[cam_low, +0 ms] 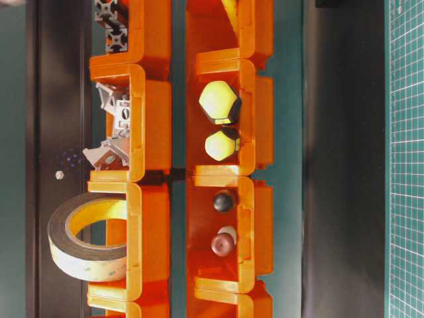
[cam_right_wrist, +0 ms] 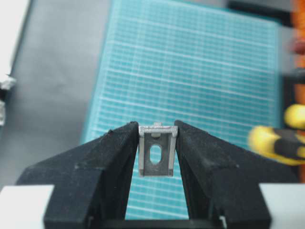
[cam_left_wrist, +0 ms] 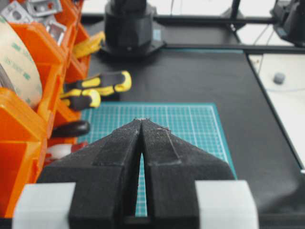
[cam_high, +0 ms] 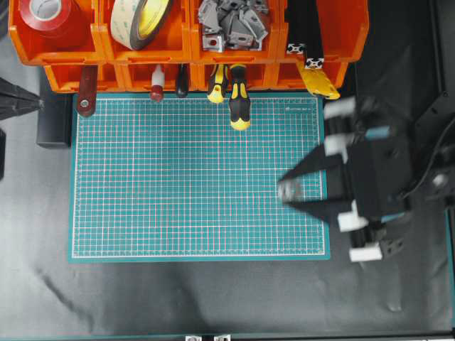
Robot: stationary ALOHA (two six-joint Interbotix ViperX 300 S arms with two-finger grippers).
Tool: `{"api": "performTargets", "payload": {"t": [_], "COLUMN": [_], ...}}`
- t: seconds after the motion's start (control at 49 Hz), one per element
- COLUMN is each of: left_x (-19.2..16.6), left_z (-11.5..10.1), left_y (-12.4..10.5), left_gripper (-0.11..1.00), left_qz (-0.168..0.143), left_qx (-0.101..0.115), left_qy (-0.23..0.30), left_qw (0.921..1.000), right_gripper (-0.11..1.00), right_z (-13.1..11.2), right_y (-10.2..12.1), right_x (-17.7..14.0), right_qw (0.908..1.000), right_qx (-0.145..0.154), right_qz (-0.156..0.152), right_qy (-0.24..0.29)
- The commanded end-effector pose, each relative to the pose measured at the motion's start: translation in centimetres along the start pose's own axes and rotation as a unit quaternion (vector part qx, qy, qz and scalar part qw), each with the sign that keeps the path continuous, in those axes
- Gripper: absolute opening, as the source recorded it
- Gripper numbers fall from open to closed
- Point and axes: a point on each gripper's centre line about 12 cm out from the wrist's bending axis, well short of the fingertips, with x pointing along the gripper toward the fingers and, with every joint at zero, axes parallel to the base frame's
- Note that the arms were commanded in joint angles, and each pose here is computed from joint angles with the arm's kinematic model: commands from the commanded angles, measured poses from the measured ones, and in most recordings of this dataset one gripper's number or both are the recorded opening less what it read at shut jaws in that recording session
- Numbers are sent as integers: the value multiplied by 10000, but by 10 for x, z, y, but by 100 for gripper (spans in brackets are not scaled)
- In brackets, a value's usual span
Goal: Pick corner brachets from container rack with right arm.
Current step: 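Lift the bracket out and carry it over the green mat, then lower the bracket onto the mat and open the right gripper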
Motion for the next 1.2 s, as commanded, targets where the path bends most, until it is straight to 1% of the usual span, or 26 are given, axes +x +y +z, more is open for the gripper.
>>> {"api": "performTargets", "payload": {"t": [0.0,0.102,0.163,0.327,0.429,0.49,0.612,0.735,0.857,0.939,1.184], "left_x": [-2,-2,-2,-3,-5,-4,1,6,5,3,3], "left_z": [14,14,14,15,17,16,13,9,10,11,11], "left_y": [-2,-4,-5,-6,-6,-6,-6,-6,-7,-7,-6], "left_gripper": [0,0,0,0,0,0,0,0,0,0,0], "left_qz": [-58,-96,-134,-147,-150,-151,-163,-157,-167,-168,-159], "left_qx": [4,-7,-18,-187,-241,-241,-260,-281,-281,-282,-290], "left_qy": [-190,-181,-179,-207,-245,-245,-159,-67,-97,-112,-105], "left_qw": [9998,9998,9997,9995,9993,9993,9994,9995,9994,9994,9994], "right_gripper": [24,24,24,24,24,24,24,24,24,24,24], "right_z": [-13,-33,-44,-60,-64,-66,-67,-66,-65,-64,-64], "right_y": [12,17,20,26,30,31,30,24,15,10,4], "right_x": [13,35,49,86,109,126,152,171,182,185,189], "right_qw": [9995,9995,9989,9957,9932,9908,9865,9826,9810,9813,9843], "right_qx": [61,102,64,-103,-307,-538,-942,-1198,-1264,-1252,-1154], "right_qz": [243,259,230,155,70,-28,-201,-355,-468,-500,-452], "right_qy": [-174,170,408,903,1125,1240,1321,1377,1395,1376,1259]}}
